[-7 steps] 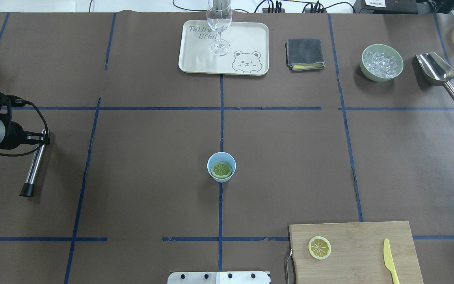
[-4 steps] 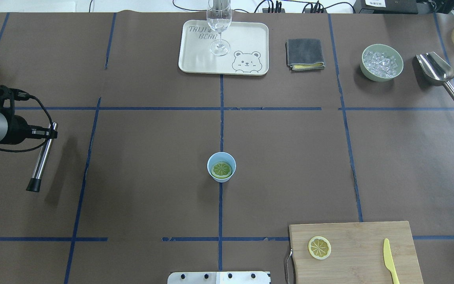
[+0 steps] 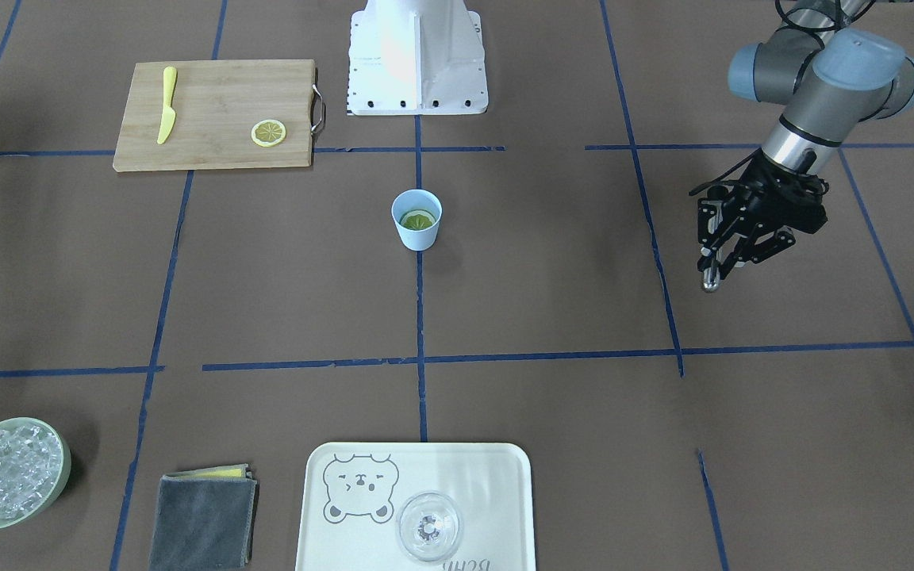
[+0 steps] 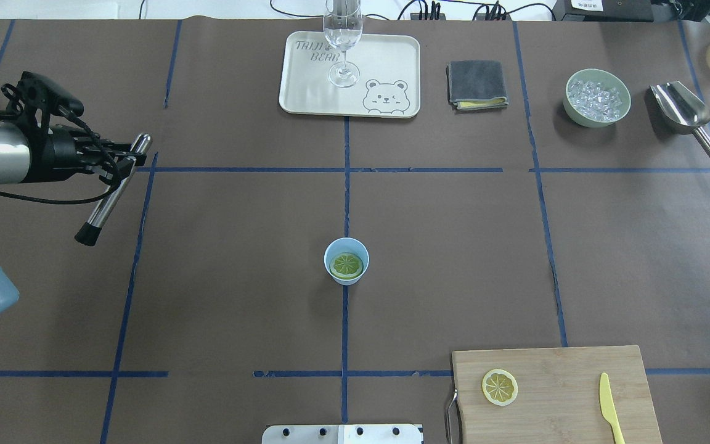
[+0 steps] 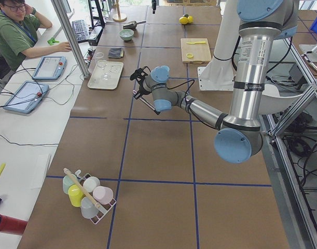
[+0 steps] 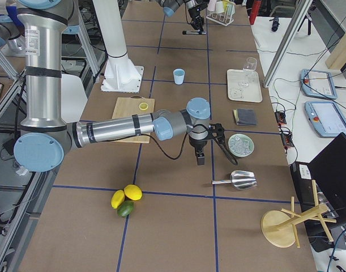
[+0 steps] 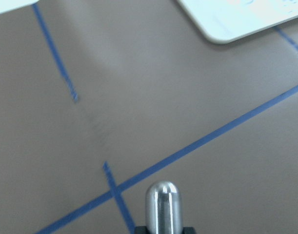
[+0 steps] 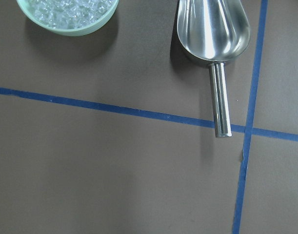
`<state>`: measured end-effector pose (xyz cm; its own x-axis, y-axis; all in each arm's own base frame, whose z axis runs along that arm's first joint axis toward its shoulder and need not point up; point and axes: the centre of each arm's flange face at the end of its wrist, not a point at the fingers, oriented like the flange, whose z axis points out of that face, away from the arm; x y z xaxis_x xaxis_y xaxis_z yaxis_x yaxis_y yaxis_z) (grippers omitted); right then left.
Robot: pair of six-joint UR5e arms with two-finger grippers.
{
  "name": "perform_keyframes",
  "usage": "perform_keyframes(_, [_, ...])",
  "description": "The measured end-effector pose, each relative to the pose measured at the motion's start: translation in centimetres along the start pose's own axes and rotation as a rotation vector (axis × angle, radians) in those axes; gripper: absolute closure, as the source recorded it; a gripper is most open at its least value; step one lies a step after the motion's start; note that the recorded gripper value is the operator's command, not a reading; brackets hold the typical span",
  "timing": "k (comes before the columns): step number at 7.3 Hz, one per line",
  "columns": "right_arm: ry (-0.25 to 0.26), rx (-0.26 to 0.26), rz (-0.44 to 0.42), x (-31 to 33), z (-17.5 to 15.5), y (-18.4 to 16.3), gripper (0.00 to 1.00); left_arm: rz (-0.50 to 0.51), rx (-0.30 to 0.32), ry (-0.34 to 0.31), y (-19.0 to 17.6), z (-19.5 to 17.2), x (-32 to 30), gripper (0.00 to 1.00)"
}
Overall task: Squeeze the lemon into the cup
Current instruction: 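Lift the muddler upright with the left gripper and carry it over the cup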
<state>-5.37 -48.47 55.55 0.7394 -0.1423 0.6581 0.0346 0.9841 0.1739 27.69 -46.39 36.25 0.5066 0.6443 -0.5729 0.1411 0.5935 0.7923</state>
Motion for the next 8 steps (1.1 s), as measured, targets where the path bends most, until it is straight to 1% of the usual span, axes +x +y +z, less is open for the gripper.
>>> perform_keyframes(1, [0.000,0.000,0.001,0.0,0.0,0.0,0.00,0.052,0.114,0.040,-1.0,-1.1,0.7,1.00])
perform_keyframes(2, [0.001,0.000,0.003,0.1,0.0,0.1,0.00,0.096,0.249,0.067,-2.1,-2.2,1.5,1.00])
perform_keyframes(3, [0.003,0.001,0.005,0.2,0.0,0.1,0.00,0.128,0.377,0.114,-3.7,-2.7,2.6,1.00])
perform_keyframes(4, [0.005,0.002,0.009,0.4,-0.1,0.2,0.00,0.155,0.489,0.180,-5.9,-2.6,4.4,1.00])
perform_keyframes(5, [0.006,0.012,0.023,1.2,-0.8,0.2,0.00,0.173,0.570,0.254,-7.7,-2.1,7.1,1.00])
perform_keyframes(6, [0.000,0.029,0.042,2.6,-2.1,0.3,0.00,0.173,0.641,0.326,-8.6,-1.2,10.7,1.00])
perform_keyframes(7, [-0.007,0.041,0.031,4.4,-3.6,0.7,0.00,0.141,0.714,0.369,-9.0,0.3,14.4,1.00])
perform_keyframes(8, [0.002,0.037,-0.027,7.2,-5.0,1.7,0.00,0.102,0.765,0.393,-9.1,1.8,17.7,1.00])
